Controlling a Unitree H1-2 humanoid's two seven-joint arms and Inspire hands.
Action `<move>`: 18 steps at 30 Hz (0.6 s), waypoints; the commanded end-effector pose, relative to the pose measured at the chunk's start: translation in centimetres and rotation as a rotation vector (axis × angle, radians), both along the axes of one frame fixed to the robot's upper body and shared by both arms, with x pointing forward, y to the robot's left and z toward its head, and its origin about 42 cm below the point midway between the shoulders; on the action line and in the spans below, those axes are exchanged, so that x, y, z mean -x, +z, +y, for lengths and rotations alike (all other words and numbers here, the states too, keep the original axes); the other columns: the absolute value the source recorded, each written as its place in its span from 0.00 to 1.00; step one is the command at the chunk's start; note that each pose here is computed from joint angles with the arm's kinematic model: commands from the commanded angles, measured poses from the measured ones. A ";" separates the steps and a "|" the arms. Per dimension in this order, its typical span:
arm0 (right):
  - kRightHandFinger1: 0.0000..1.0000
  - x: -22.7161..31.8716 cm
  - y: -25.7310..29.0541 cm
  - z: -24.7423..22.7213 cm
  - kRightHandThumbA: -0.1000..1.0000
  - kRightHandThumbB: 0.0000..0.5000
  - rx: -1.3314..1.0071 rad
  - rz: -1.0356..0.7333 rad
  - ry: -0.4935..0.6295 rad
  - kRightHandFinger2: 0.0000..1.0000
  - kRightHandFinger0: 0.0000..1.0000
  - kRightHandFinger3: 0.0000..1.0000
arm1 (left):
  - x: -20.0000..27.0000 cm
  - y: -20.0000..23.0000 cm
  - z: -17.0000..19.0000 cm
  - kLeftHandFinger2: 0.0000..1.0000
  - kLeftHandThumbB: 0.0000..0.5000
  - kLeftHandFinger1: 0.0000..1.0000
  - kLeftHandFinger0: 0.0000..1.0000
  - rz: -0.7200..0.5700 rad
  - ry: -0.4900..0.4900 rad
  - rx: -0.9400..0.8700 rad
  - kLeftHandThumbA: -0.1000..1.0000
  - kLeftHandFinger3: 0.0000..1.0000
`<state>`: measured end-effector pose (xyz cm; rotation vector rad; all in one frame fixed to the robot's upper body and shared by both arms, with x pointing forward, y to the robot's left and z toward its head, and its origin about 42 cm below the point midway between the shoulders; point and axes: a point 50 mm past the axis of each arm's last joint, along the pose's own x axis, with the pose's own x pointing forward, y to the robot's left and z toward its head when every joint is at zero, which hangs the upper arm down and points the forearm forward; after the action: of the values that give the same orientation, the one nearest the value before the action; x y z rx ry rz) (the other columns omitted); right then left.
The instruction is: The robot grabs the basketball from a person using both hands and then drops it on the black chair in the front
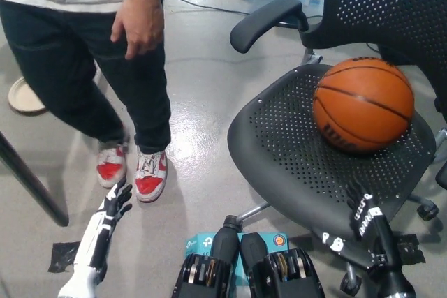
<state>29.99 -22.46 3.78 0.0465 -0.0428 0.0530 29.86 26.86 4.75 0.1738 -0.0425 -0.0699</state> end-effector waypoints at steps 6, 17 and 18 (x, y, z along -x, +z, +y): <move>1.00 0.2 0.1 -1.3 1.00 0.42 0.013 -0.092 -0.005 1.00 1.00 1.00 | -0.1 -0.2 1.1 1.00 0.40 1.00 1.00 -0.093 0.041 -0.069 1.00 1.00; 1.00 0.8 0.1 -1.2 1.00 0.44 -0.014 -0.095 -0.009 1.00 1.00 1.00 | 0.5 -0.3 1.4 1.00 0.39 1.00 1.00 -0.093 0.038 -0.075 1.00 1.00; 1.00 0.9 0.2 -1.3 1.00 0.44 -0.010 -0.098 -0.008 1.00 1.00 1.00 | 0.6 -0.3 1.3 1.00 0.38 1.00 1.00 -0.095 0.039 -0.076 1.00 1.00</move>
<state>29.02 -23.46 2.66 0.0428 -0.0364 0.0434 29.32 27.46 3.45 0.2228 -0.0615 -0.0398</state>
